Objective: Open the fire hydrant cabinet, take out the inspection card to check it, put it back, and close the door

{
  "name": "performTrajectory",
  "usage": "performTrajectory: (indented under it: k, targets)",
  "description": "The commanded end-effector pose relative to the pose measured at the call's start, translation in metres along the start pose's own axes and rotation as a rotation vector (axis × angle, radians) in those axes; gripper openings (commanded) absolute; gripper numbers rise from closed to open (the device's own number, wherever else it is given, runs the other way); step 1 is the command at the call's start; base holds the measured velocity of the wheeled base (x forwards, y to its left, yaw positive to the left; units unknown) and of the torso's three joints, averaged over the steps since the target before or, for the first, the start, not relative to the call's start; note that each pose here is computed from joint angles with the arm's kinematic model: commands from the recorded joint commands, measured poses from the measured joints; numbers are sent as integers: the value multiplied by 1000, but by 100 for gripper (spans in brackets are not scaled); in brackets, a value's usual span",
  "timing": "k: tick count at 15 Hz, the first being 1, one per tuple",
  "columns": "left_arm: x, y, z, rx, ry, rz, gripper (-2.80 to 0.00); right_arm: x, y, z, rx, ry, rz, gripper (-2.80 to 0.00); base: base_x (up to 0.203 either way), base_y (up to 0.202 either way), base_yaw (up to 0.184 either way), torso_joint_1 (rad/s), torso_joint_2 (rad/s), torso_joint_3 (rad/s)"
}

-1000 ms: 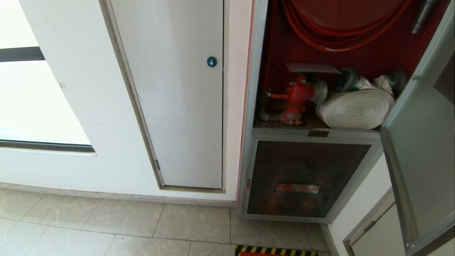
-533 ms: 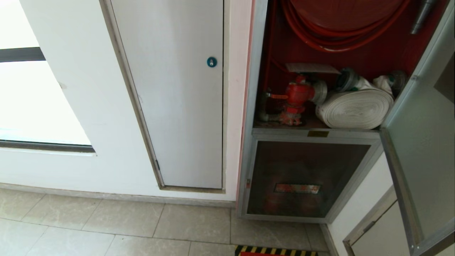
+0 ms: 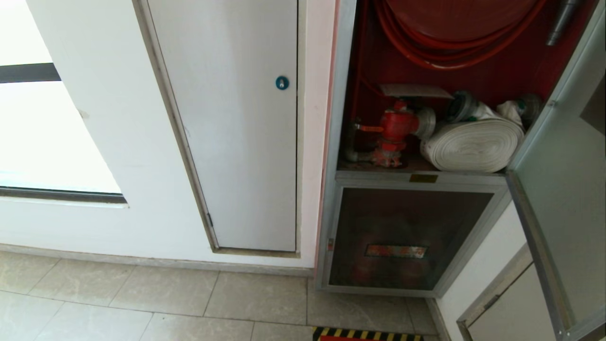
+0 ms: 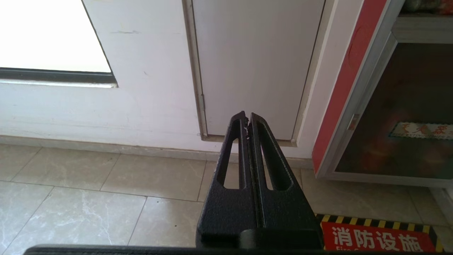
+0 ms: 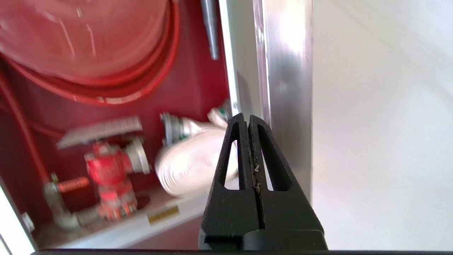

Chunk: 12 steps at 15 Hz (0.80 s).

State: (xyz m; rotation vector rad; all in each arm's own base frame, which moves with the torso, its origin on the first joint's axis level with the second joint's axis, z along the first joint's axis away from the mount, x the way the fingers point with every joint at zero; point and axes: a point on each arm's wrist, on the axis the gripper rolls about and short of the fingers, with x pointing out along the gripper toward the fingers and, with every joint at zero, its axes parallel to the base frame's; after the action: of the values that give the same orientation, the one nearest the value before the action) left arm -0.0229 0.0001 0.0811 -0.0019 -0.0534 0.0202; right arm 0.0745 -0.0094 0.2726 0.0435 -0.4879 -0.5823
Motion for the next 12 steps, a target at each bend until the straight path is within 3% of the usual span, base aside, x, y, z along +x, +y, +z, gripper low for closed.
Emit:
performTrajectory:
  k: [1, 9, 12]
  targets:
    - [1, 0, -5, 0, 18, 1, -280, -10, -9, 11, 16, -21, -9, -280, 0, 0, 0, 0, 0, 0]
    - [1, 0, -5, 0, 18, 1, -280, -6, -8, 13, -24, 47, -98, -280, 0, 0, 0, 0, 0, 0]
    - [1, 0, -5, 0, 18, 1, -280, -1, -6, 13, -36, 67, -175, -280, 0, 0, 0, 0, 0, 0]
